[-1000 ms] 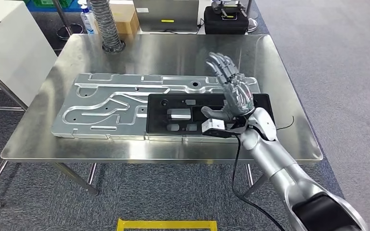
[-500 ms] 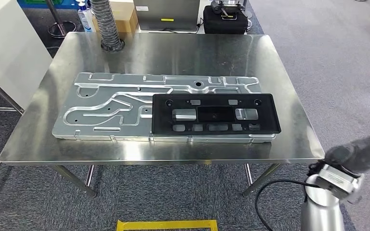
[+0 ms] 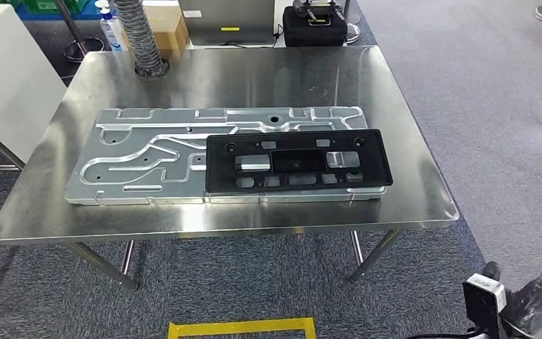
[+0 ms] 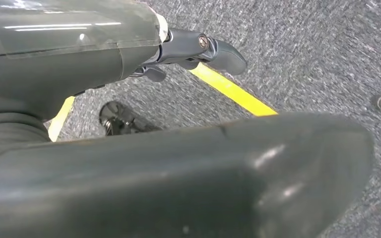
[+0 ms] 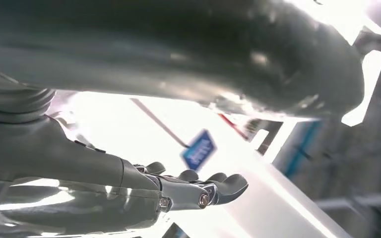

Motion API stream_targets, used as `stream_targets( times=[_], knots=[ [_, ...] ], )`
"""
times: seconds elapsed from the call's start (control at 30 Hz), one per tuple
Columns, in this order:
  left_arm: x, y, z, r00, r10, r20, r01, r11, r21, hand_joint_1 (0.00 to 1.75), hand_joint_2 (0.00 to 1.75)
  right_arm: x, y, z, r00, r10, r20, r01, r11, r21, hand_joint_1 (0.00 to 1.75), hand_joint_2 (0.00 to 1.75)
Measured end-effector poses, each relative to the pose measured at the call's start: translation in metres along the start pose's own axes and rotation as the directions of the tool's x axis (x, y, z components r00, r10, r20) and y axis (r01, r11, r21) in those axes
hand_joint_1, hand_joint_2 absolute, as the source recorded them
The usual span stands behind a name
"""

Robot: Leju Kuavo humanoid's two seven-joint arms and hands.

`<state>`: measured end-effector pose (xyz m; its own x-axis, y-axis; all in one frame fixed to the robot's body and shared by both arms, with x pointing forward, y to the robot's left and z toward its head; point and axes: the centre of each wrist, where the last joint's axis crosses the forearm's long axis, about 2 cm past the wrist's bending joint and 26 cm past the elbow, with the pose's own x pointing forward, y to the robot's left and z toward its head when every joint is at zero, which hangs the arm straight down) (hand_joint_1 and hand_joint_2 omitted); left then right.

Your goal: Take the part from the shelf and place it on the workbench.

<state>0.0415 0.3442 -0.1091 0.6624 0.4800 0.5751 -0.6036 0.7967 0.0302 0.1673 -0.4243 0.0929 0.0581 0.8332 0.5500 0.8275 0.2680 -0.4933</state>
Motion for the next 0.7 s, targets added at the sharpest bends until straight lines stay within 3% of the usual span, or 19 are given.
stream_targets(
  times=[0.23, 0.37, 0.53, 0.7],
  knots=[
    [0.000, 0.000, 0.000, 1.000, 0.002, -0.001, -0.002, 1.000, 0.001, 0.00, 0.00, -0.018, 0.005, 0.037, 0.990, 0.062, -0.128, -0.048, 0.993, 0.108, 0.00, 0.00],
    [0.000, 0.000, 0.000, 1.000, 0.001, -0.006, -0.001, 1.000, -0.001, 0.00, 0.00, -0.029, 0.012, 0.076, 0.955, 0.109, -0.275, -0.054, 0.978, 0.201, 0.00, 0.00],
    [-0.005, 0.001, 0.003, 0.999, -0.019, -0.038, 0.018, 1.000, -0.012, 0.00, 0.00, -0.034, 0.019, 0.148, 0.837, 0.182, -0.516, -0.019, 0.952, 0.305, 0.00, 0.00],
    [-0.009, -0.003, 0.005, 0.998, -0.027, -0.064, 0.025, 1.000, -0.019, 0.00, 0.00, -0.020, 0.024, 0.214, 0.662, 0.303, -0.685, 0.043, 0.897, 0.439, 0.00, 0.00]
  ],
)
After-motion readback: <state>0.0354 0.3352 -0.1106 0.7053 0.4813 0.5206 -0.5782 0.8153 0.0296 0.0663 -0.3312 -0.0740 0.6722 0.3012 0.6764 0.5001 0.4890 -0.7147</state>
